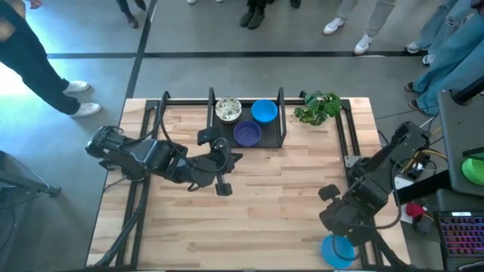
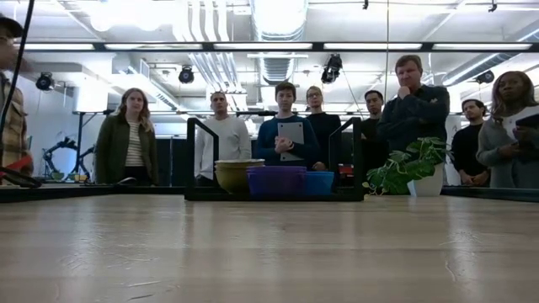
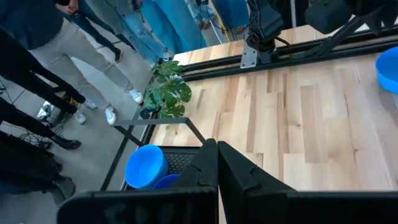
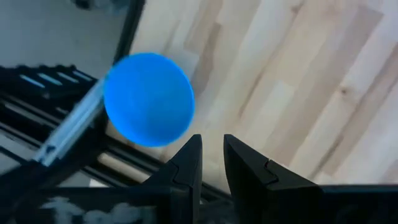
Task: Pick & Place Mini bowls
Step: Stack the blue bowl on top of the blue bowls on the shelf
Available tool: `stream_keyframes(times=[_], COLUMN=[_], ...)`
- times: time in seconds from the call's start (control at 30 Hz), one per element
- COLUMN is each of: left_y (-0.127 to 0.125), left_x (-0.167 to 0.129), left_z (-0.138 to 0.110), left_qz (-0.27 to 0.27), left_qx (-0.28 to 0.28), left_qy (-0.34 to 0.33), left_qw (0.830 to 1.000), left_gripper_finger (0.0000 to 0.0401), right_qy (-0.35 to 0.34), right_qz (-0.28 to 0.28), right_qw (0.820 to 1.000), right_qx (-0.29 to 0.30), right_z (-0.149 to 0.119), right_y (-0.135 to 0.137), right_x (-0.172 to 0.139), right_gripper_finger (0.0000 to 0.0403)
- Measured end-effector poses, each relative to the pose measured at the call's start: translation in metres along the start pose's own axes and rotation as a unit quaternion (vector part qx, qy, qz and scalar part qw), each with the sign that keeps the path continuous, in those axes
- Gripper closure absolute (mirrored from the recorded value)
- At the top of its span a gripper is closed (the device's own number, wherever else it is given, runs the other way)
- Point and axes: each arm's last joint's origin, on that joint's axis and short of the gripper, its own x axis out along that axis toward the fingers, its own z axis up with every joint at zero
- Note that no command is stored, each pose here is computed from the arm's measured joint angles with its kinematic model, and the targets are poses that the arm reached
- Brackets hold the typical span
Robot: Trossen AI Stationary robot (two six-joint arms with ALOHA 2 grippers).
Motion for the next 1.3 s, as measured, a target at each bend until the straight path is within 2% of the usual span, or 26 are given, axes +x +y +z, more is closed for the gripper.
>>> stream_keyframes(times=[0.27,0.5,0.73,1.3], left_y=[-0.003,-0.004,-0.005,-0.004], left_x=[-0.002,-0.002,-0.003,-0.003], left_z=[0.000,0.000,-0.001,-0.001], left_qz=[-0.014,-0.031,-0.037,-0.037], left_qx=[0.018,0.021,0.022,0.026], left_qy=[-0.002,0.000,0.000,0.001], left_qw=[1.000,0.999,0.999,0.999], left_gripper_finger=[0.0401,0.0401,0.0401,0.0401], right_qy=[0.006,0.031,0.035,0.083], right_qz=[-0.001,-0.012,-0.008,-0.019], right_qw=[0.999,0.999,0.999,0.996], right_qx=[0.036,0.027,-0.015,-0.024], right_z=[0.000,0.000,0.004,0.009], right_y=[0.000,0.002,0.012,0.012], right_x=[0.018,0.038,0.072,0.145], right_gripper_finger=[0.0348,0.0299,0.0262,0.0265])
